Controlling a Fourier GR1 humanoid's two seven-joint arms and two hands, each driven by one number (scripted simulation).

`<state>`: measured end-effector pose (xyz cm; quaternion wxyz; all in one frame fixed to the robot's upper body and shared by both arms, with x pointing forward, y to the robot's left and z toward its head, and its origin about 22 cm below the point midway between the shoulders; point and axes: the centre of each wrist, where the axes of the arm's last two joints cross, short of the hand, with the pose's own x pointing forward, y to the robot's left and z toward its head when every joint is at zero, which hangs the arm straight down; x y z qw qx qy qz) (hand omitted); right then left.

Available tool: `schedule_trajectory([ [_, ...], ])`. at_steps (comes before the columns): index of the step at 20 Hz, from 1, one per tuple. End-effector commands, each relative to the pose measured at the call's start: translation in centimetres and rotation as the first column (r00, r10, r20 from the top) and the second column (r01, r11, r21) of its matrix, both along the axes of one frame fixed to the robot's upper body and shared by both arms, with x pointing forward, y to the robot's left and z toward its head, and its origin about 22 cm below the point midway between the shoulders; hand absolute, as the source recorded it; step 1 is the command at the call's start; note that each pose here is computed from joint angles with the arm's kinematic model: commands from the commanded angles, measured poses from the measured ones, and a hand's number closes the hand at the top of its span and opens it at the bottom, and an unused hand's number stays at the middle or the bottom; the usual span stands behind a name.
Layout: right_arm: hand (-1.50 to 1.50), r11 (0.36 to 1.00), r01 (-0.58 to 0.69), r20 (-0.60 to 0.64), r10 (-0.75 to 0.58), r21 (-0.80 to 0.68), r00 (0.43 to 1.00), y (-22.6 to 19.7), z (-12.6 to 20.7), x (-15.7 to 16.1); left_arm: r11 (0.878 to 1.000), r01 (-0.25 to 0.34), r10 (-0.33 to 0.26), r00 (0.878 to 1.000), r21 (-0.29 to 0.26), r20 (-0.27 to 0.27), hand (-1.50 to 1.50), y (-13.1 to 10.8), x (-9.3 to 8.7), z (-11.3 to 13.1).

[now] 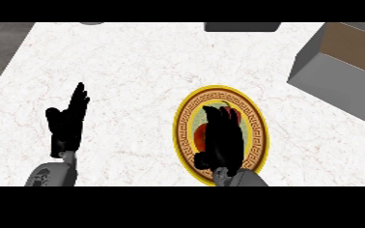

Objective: Pick the tomato from the plate and place it in the cardboard box

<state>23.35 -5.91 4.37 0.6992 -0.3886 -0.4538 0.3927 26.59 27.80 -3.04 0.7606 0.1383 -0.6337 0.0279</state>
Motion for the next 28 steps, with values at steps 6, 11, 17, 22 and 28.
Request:
schedule_trajectory([
  [6, 1.50, 0.999, 0.012, 0.136, -0.004, -0.052, 0.991, 1.4, -0.7, 0.7, 1.000, 0.003, -0.003, 1.000, 0.001, -0.018, 0.00, -0.2, -0.9, 0.9],
  [11, 1.50, 0.981, -0.163, -0.039, 0.159, -0.108, 0.986, -5.5, -0.8, -1.5, 1.000, -0.016, 0.016, 1.000, 0.005, 0.012, 0.00, 0.4, -0.9, -0.2],
  [17, 1.50, 0.961, -0.243, -0.087, 0.232, -0.134, 0.969, -12.8, 0.8, -4.0, 1.000, -0.018, 0.018, 1.000, 0.004, 0.010, 0.00, -0.1, -0.5, 0.3],
  [22, 1.50, 0.953, -0.248, 0.010, 0.254, -0.176, 0.967, -11.6, 3.5, -5.3, 1.000, -0.017, 0.017, 1.000, 0.011, 0.010, 0.00, 1.1, -0.5, -0.7],
  [28, 1.50, 0.950, -0.254, 0.171, 0.285, -0.184, 0.943, -13.6, 10.1, -9.6, 1.000, -0.001, 0.001, 1.000, 0.000, 0.013, 0.00, 1.2, -1.7, -1.4],
])
